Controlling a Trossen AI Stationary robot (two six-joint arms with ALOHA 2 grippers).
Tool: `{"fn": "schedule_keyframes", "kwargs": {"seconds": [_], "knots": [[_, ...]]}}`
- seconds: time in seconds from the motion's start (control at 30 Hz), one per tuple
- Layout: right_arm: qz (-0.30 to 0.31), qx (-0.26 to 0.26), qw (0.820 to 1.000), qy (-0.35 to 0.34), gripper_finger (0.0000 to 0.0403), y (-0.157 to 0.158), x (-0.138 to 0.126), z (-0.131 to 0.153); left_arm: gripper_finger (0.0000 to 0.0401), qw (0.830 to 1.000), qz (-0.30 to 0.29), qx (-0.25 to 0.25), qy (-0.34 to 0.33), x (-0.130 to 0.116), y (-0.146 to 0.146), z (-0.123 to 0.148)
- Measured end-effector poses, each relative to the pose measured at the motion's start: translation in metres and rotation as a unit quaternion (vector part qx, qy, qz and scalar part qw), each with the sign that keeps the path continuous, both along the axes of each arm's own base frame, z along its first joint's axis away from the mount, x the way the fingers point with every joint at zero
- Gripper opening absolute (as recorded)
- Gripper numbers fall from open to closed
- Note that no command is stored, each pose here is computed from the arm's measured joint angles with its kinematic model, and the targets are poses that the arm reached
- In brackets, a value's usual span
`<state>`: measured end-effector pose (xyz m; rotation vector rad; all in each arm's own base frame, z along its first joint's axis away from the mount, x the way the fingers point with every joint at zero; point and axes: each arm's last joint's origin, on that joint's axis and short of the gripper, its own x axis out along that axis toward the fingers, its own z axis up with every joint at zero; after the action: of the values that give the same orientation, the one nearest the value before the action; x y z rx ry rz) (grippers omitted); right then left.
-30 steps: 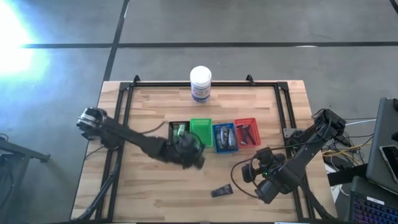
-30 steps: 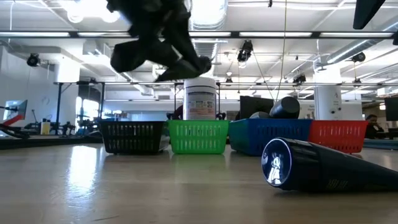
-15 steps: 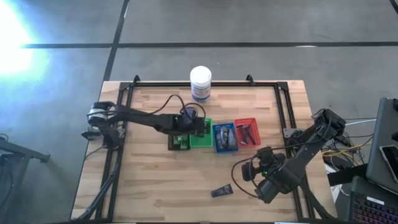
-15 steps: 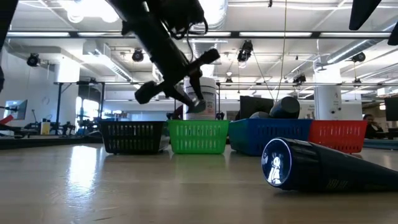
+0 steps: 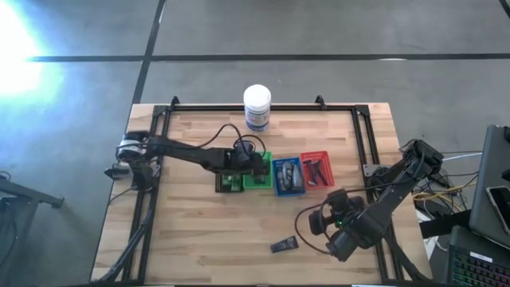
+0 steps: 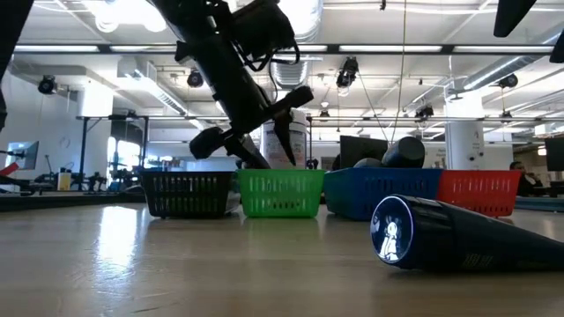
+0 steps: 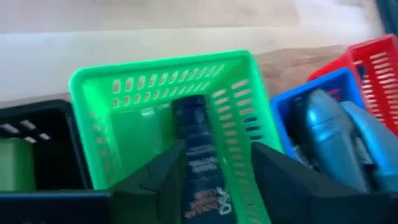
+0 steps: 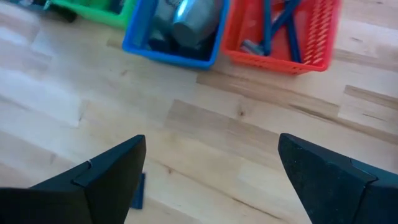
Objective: Pick & Place Travel size toiletries
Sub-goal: Put the shave cream into the green basket
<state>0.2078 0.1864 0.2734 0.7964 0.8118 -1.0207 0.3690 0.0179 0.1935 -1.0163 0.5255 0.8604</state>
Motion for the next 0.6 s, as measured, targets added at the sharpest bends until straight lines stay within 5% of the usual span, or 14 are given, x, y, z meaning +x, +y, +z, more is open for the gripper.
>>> {"fn": "schedule_keyframes", "kwargs": {"seconds": [0.13, 0.23, 0.4, 0.5, 0.6], "knots": [[0.042, 0.011, 0.999, -0.005, 0.0363, 0.005, 0.005, 0.0, 0.0212, 0.999, -0.049, 0.013, -0.006, -0.004, -0.006, 0.015], [0.135, 0.021, 0.99, -0.023, 0.0363, 0.015, 0.015, -0.001, 0.022, 0.986, -0.157, 0.047, -0.013, -0.01, -0.026, 0.036], [0.333, 0.004, 0.941, -0.065, 0.0363, 0.044, 0.046, -0.013, 0.0219, 0.925, -0.343, 0.161, -0.015, -0.026, -0.081, 0.063], [0.408, 0.0, 0.911, -0.063, 0.0363, 0.056, 0.064, -0.029, 0.0218, 0.899, -0.403, 0.172, -0.017, -0.039, -0.115, 0.066], [0.447, -0.013, 0.894, -0.042, 0.0364, 0.063, 0.076, -0.04, 0.0218, 0.892, -0.421, 0.163, -0.03, -0.051, -0.147, 0.067]]}}
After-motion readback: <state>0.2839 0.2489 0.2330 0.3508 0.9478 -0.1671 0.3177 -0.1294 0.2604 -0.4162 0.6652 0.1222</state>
